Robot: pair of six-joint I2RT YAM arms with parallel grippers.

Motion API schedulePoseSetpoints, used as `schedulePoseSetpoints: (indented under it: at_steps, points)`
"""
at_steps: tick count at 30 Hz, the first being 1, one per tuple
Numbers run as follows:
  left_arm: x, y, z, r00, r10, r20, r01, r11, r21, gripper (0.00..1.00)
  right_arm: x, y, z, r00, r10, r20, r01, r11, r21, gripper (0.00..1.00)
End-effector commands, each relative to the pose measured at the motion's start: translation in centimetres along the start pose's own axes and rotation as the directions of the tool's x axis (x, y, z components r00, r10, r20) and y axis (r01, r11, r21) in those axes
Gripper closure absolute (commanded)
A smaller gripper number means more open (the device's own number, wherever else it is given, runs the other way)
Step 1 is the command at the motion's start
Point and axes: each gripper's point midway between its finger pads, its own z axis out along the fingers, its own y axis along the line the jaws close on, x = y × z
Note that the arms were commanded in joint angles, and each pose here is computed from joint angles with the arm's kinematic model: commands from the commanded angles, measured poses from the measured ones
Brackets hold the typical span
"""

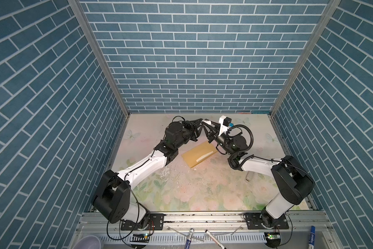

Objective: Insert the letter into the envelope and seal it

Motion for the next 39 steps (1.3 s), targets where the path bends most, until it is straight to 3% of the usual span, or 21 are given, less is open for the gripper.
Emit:
schedulePoseSetpoints:
  at_steps: [1, 6, 9, 12, 14, 17, 21, 25, 29, 39]
  points:
    - [-0.3, -0.5, 0.2, 0.992, 0.122, 0.016, -0.123, 0.992, 0.011, 1.00, -1.8, 1.0, 0.6, 0.999, -0.017, 0.036, 0.018, 1.000, -0.024, 0.59]
    - [-2.8, 0.8, -1.4, 0.926, 0.368, 0.088, -0.355, 0.925, -0.132, 1.00, -1.0, 0.1, -1.0, 0.999, -0.009, -0.053, 0.012, 0.998, 0.057, 0.33]
    - [-4.7, 1.6, -3.4, 0.822, 0.558, 0.113, -0.512, 0.811, -0.281, 1.00, 0.0, -1.2, -2.6, 0.987, 0.009, -0.157, 0.016, 0.987, 0.159, 0.24]
    - [-6.3, 1.5, -5.7, 0.660, 0.744, 0.103, -0.649, 0.634, -0.420, 1.00, 1.0, -2.3, -4.4, 0.963, 0.042, -0.266, 0.030, 0.965, 0.259, 0.17]
    - [-7.3, 1.5, -7.1, 0.533, 0.844, 0.059, -0.716, 0.487, -0.501, 1.00, 1.9, -3.2, -5.8, 0.937, 0.090, -0.336, 0.029, 0.942, 0.335, 0.14]
    - [-8.4, 1.6, -8.9, 0.367, 0.930, -0.016, -0.766, 0.292, -0.573, 1.00, 3.4, -4.5, -7.8, 0.884, 0.192, -0.427, 0.026, 0.891, 0.453, 0.14]
    - [-9.5, 2.1, -10.6, 0.212, 0.972, -0.099, -0.783, 0.109, -0.613, 1.00, 5.6, -5.4, -10.0, 0.795, 0.338, -0.504, 0.019, 0.816, 0.577, 0.14]
    - [-9.4, 2.5, -11.2, 0.151, 0.978, -0.143, -0.801, 0.036, -0.598, 1.00, 7.4, -6.3, -11.6, 0.741, 0.483, -0.467, -0.027, 0.716, 0.698, 0.17]
    - [-9.2, 3.3, -11.2, 0.139, 0.981, -0.134, -0.825, 0.040, -0.563, 1.00, 9.6, -6.8, -12.9, 0.675, 0.594, -0.436, -0.039, 0.620, 0.784, 0.19]
    - [-9.2, 4.2, -10.7, 0.133, 0.978, -0.160, -0.841, 0.026, -0.540, 1.00, 15.3, -6.2, -13.7, 0.537, 0.758, -0.370, -0.065, 0.474, 0.878, 0.21]
